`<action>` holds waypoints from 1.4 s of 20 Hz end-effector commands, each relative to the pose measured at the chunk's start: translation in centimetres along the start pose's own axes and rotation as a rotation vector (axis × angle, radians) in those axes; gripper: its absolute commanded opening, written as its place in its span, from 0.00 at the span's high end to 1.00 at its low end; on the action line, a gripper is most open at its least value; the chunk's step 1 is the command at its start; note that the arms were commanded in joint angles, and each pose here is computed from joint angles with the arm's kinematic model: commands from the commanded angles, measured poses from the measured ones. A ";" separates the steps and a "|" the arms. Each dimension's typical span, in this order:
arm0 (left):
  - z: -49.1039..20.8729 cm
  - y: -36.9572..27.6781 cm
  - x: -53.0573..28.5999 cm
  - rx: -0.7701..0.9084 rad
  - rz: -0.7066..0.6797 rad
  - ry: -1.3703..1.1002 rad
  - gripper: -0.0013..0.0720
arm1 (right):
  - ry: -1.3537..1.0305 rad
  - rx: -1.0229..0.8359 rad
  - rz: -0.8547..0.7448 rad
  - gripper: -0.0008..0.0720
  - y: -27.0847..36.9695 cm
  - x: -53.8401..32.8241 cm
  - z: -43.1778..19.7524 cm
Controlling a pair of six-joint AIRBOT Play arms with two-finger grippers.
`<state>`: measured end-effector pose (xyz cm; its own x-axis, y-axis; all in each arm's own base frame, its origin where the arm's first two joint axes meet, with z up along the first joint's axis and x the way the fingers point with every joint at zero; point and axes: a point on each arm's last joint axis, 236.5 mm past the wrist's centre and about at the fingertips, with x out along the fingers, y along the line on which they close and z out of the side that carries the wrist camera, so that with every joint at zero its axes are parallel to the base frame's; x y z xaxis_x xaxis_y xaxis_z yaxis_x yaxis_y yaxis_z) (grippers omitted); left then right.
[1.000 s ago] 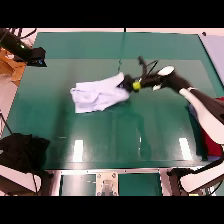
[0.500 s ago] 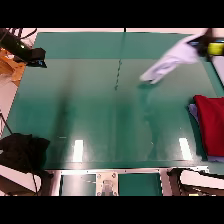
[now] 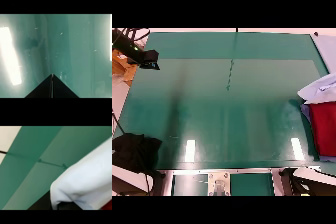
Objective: Fold the shirts.
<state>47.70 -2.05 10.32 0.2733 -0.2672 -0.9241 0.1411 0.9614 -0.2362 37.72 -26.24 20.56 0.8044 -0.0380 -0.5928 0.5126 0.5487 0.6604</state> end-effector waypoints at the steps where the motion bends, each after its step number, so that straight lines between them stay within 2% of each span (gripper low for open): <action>1: -0.7 0.1 0.8 -0.009 -0.005 0.029 0.96 | -0.046 0.007 -0.047 0.97 -2.8 -1.2 1.6; 3: -0.7 0.0 0.8 -0.010 -0.009 0.029 0.96 | -0.030 0.009 0.007 0.97 -2.0 -0.5 1.5; 5: -0.9 -0.4 0.8 -0.017 -0.030 0.038 0.96 | -0.005 0.006 -0.034 0.97 -3.0 -0.6 0.9; 8: -0.9 -1.0 0.8 -0.015 -0.053 0.039 0.96 | 0.001 0.036 -0.215 0.97 -7.0 -3.6 0.3; 11: -0.9 -1.3 0.8 -0.014 -0.065 0.038 0.96 | 0.073 0.064 -0.304 0.97 -10.0 -6.2 -1.6; 19: -1.9 -2.6 0.6 -0.008 -0.119 0.079 0.96 | 0.442 0.218 -0.687 0.96 -21.2 -9.2 -13.2; 21: -2.0 -2.6 0.6 -0.005 -0.121 0.084 0.96 | 0.555 0.246 -0.826 0.96 -24.9 -10.5 -16.9; 22: -2.1 -2.6 0.6 -0.005 -0.122 0.090 0.96 | 0.604 0.270 -0.904 0.91 -26.6 -11.4 -18.6; 23: -2.3 -2.7 0.6 -0.004 -0.123 0.099 0.96 | 0.655 0.298 -0.986 0.63 -28.2 -12.5 -20.5; 24: -2.4 -2.7 0.6 -0.005 -0.123 0.100 0.96 | 0.709 0.320 -1.041 0.29 -29.2 -13.4 -22.4; 25: -2.3 -2.7 0.6 -0.005 -0.123 0.097 0.96 | 0.770 0.334 -1.079 0.16 -29.8 -14.2 -24.1; 28: -2.0 -2.7 0.6 0.002 -0.123 0.084 0.96 | 0.856 0.363 -1.139 0.16 -29.8 -15.9 -25.7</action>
<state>45.42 -4.59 9.75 0.1658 -0.3746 -0.9122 0.1613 0.9229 -0.3496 5.48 -22.16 -1.34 -0.2860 0.2160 -0.9336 0.9257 0.3141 -0.2109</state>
